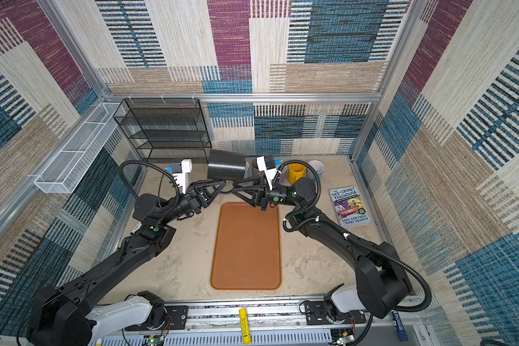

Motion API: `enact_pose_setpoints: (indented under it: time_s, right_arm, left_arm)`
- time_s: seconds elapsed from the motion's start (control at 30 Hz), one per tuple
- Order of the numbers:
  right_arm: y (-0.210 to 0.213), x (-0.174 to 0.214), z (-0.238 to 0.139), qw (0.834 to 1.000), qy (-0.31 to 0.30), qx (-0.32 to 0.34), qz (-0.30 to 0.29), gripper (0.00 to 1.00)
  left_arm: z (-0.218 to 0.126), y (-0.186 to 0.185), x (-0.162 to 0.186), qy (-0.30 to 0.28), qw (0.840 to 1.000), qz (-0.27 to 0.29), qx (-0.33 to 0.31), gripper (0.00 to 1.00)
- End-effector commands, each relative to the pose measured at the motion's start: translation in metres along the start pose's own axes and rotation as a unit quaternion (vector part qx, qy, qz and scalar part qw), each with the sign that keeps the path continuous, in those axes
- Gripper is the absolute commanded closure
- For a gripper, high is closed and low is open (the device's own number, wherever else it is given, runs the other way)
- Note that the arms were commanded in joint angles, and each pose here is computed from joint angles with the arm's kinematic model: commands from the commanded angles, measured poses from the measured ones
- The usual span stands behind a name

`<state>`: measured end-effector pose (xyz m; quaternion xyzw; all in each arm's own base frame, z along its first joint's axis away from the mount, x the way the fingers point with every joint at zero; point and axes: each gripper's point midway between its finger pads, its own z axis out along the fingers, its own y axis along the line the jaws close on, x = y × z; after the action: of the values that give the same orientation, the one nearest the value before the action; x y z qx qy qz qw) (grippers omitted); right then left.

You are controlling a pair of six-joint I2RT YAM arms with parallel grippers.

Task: Turn the mug right side up
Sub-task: 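Close the left gripper on the black mug's base while the right gripper holds, then open and withdraw the right gripper while the left gripper turns the mug upright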

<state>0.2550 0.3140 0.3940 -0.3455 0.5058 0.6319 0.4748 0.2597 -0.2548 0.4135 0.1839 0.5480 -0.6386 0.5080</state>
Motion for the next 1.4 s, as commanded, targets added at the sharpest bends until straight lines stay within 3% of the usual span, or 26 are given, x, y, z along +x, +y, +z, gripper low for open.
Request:
enact_pose_setpoints:
  time_s: [0.0, 1.0, 1.37]
  right_arm:
    - [0.001, -0.003, 0.0, 1.0, -0.003, 0.003, -0.009, 0.61]
    - [-0.006, 0.021, -0.05, 0.996, 0.021, 0.081, -0.026, 0.63]
    - [-0.002, 0.019, -0.056, 0.995, 0.017, 0.091, -0.032, 0.64]
  left_arm:
    - [-0.001, -0.01, -0.014, -0.029, 0.999, 0.034, 0.011, 1.0]
    - [0.001, 0.006, 0.0, 0.035, 0.997, 0.044, -0.045, 1.0]
    - [-0.01, 0.038, 0.016, 0.11, 0.981, 0.04, -0.155, 1.0]
